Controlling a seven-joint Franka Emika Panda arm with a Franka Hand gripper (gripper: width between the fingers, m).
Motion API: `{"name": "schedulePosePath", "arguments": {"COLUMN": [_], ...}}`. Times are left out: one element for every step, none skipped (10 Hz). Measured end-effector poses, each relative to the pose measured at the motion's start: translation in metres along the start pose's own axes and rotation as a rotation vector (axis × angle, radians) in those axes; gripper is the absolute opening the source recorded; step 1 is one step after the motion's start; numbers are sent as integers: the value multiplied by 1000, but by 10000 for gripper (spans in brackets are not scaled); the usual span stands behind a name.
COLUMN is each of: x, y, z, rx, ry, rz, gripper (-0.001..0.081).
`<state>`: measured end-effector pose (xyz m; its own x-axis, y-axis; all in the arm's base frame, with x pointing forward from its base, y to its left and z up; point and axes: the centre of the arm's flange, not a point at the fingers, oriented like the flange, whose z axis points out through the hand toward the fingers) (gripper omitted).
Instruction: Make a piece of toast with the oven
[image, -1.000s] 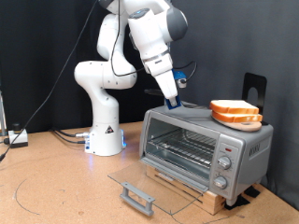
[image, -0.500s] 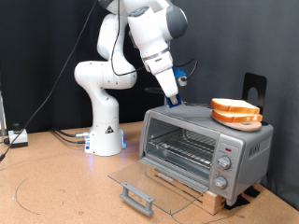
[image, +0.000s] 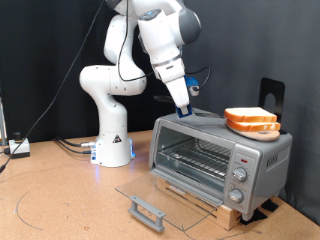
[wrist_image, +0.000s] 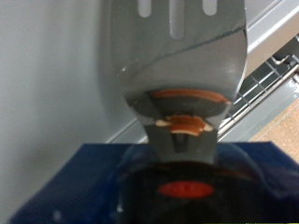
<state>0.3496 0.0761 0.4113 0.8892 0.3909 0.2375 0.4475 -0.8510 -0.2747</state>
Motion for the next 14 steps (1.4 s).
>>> {"name": "schedulePosePath", "arguments": {"x": [-2,-3,-3,-3,-3,-2,-1,0,1,2,3,3,4,5], "y": [1,1,2,2,1,1,0,-2,-3,-5,-6,-6,-6,-7], "z": [2,4,4,4,4,4,3,3,4,5,5,4,3,0], "rx": [-1,-2,-3,-3,0,4,8,10,10,9,9,9,8,8], "ry": [-5,-8,-8,-4,0,5,12,16,16,13,13,14,17,24], "rz": [3,5,6,8,10,11,10,9,7,2,0,-1,-2,-3], "gripper": [396,396,396,396,396,396,396,396,396,396,396,396,396,396]}}
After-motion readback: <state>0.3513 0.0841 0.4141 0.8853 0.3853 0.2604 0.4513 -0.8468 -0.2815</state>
